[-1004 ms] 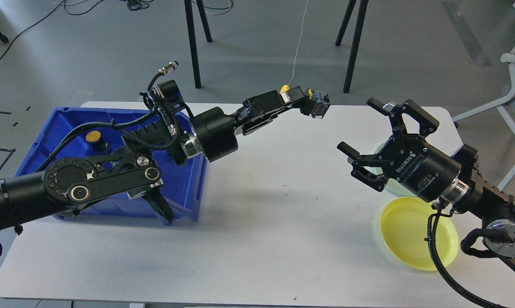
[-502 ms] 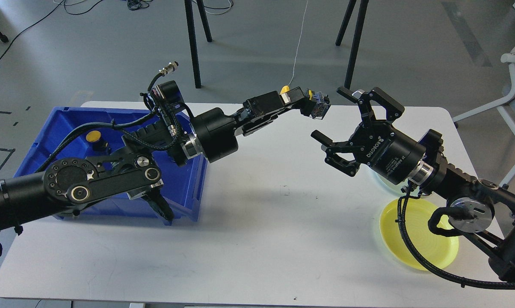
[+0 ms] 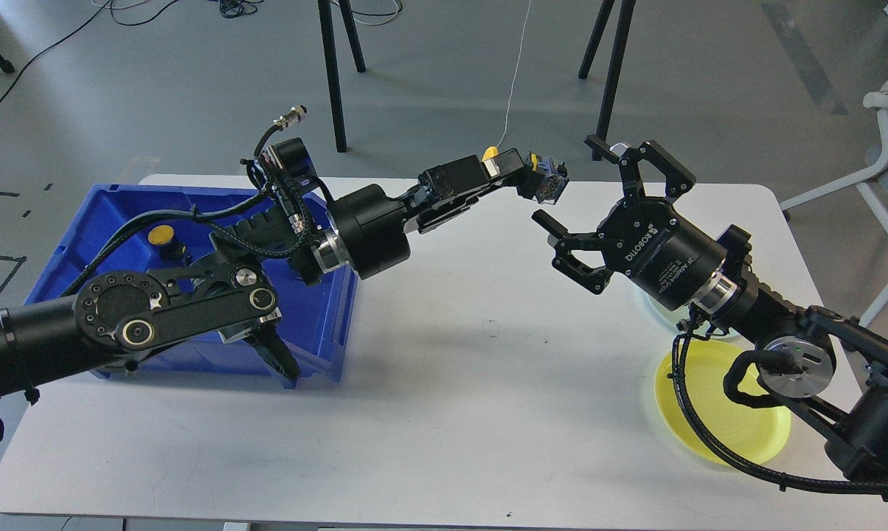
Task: Pass button and place on color plate
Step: 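Move the right gripper to the held button and grasp it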
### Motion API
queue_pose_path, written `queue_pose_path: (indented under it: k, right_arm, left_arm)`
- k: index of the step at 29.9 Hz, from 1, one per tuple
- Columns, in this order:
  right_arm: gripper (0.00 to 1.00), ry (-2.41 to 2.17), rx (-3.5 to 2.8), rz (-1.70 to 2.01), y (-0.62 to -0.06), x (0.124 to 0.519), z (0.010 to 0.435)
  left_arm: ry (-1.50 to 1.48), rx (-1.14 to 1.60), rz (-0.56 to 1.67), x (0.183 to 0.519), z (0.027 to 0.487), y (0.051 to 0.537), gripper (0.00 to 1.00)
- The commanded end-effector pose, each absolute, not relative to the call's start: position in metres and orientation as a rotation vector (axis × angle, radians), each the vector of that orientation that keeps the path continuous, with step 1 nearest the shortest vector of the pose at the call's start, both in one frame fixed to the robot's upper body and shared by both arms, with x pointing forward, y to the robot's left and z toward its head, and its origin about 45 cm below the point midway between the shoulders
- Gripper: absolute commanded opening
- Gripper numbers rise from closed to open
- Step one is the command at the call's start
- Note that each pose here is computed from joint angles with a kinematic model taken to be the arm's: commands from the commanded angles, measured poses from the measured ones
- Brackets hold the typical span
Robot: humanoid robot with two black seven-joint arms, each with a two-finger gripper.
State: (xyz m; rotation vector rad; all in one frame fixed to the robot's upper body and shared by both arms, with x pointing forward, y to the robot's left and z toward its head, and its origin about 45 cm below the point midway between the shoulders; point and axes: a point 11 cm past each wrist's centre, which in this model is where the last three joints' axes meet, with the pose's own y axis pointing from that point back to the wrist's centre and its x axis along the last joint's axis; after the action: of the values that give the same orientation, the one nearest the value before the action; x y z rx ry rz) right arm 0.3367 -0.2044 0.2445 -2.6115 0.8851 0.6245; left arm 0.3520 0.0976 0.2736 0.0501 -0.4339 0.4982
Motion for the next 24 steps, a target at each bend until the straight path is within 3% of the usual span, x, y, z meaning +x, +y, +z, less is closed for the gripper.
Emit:
queue_pose_path:
  k: [1, 15, 21, 24]
  right_arm:
    - [0.97, 0.87, -2.634, 0.608, -0.201, 0.335, 0.246]
    - [0.89, 0.846, -2.647, 0.551, -0.198, 0.342, 0.258]
    - [0.8, 0.837, -2.667, 0.558, -0.195, 0.339, 0.254]
    - [0.7, 0.833, -2.689, 0.536, -0.194, 0.338, 0.253]
  left_arm:
    - [-0.435, 0.05, 0.499, 0.352, 0.274, 0.098, 0.03]
    - [-0.436, 0.052, 0.5, 0.353, 0.274, 0.098, 0.03]
    - [-0.435, 0.051, 0.499, 0.352, 0.274, 0.098, 0.04]
    - [-0.435, 0.051, 0.499, 0.352, 0.274, 0.098, 0.04]
